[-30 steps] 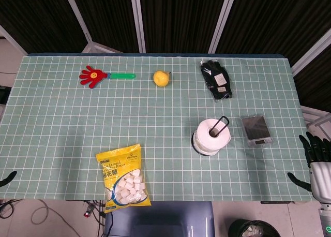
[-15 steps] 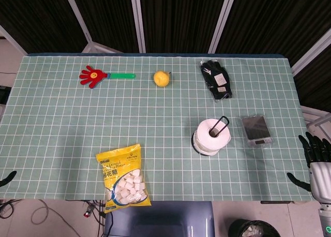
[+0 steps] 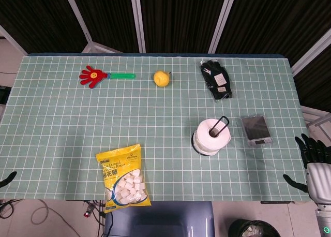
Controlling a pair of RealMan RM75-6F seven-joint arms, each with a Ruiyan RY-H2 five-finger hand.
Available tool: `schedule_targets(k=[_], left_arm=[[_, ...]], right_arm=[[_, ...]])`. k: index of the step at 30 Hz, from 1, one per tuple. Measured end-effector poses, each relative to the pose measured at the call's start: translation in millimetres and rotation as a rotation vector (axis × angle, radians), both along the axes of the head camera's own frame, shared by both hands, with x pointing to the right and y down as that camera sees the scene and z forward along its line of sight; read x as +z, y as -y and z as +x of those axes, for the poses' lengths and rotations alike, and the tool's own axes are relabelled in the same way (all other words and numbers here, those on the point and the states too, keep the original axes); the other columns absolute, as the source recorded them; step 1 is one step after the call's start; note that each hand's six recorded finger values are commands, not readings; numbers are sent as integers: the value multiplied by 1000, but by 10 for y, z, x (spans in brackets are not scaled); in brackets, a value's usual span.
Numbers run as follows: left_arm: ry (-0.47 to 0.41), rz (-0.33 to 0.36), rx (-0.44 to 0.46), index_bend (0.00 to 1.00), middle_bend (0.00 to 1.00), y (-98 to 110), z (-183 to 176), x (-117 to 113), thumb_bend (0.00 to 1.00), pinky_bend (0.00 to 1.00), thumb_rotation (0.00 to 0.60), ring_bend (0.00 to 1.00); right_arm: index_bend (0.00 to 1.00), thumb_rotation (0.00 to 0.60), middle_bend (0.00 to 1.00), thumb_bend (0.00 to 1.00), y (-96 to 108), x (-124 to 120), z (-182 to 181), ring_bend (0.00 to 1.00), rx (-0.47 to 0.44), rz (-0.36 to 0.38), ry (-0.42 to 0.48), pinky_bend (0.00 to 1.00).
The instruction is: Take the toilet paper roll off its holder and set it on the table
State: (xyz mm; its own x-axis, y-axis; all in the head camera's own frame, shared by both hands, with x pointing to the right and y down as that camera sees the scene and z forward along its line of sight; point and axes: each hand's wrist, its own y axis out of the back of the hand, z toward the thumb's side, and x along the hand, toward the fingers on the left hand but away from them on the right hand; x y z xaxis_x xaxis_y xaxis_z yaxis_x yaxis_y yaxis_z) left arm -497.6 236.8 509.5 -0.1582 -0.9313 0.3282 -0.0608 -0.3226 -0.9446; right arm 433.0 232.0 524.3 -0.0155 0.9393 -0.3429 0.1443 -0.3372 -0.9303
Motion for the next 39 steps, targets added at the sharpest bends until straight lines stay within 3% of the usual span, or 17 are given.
schedule_targets(k=[5,8,15,18,27,39], left_arm=[[0,-10,5,134,0,-3,17,24,116,0,600,0],[2,-6,1,134,0,1,9,19,116,0,600,0],[6,-6,-1,134,0,2,2,20,116,0,600,0],[8,-9,-1,134,0,3,1,28,116,0,600,0],[14,-17,2,134,0,9,7,54,116,0,600,0],[20,-23,1,134,0,11,4,75,116,0,600,0]], right_arm=[[0,600,0,0,-20,108,-95,0,81,-60,176,0],[0,600,0,0,-14,234,-156,0,160,-117,334,0],[0,600,0,0,58,786,-364,0,388,-323,715,0],[0,600,0,0,84,1025,-504,0,445,-364,805,0],[0,600,0,0,133,1454,-904,0,494,-369,930,0],[0,600,0,0,197,1706,-1201,0,510,-309,994,0]])
